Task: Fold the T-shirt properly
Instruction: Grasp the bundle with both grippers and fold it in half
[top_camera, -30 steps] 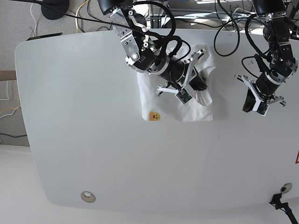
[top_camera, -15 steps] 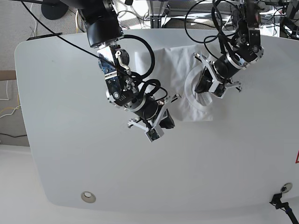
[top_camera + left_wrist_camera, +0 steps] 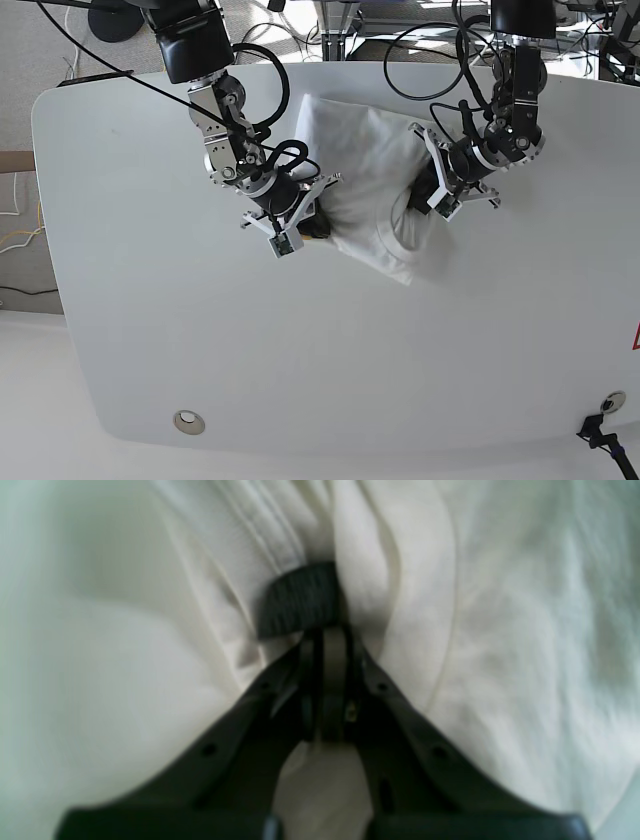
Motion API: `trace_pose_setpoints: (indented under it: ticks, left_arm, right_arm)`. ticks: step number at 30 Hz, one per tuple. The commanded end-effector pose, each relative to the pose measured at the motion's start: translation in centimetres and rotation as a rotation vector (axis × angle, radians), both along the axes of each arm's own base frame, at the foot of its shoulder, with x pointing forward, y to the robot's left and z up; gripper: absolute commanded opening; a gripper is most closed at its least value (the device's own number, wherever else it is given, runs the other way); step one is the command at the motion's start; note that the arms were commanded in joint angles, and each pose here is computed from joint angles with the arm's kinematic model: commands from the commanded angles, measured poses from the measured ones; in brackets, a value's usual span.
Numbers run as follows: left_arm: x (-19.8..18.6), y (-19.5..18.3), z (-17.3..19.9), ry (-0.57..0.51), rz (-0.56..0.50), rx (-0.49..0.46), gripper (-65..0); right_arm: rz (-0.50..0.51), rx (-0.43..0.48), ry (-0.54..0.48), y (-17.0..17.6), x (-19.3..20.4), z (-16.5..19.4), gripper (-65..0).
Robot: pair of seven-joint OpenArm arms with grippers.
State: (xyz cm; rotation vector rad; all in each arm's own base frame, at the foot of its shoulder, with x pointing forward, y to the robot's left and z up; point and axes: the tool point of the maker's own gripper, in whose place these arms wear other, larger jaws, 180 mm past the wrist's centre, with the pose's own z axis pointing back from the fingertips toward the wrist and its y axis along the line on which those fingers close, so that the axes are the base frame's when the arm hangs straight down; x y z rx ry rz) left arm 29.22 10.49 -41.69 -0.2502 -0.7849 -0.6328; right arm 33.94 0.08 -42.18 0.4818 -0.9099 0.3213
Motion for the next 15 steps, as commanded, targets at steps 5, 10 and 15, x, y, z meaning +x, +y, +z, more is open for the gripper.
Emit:
trace_pose_setpoints:
  ticks: [5, 10, 15]
  left_arm:
    - [3.8, 2.1, -1.5, 0.05, 0.037, 0.079, -65.0]
    - [8.4, 0.4, 1.9, -0.043, 0.038, 0.035, -65.0]
    - [10.4, -0.4, 7.4, -0.204, 0.021, 0.033, -65.0]
  right_arm:
    - [0.011, -0.025, -0.039, -1.4, -2.3, 1.5, -65.0]
    - [-0.032, -0.013, -0.067, -2.6, -2.5, 2.7, -65.0]
    - [-0.039, -0.011, -0.13, -2.9, -0.7, 5.2, -65.0]
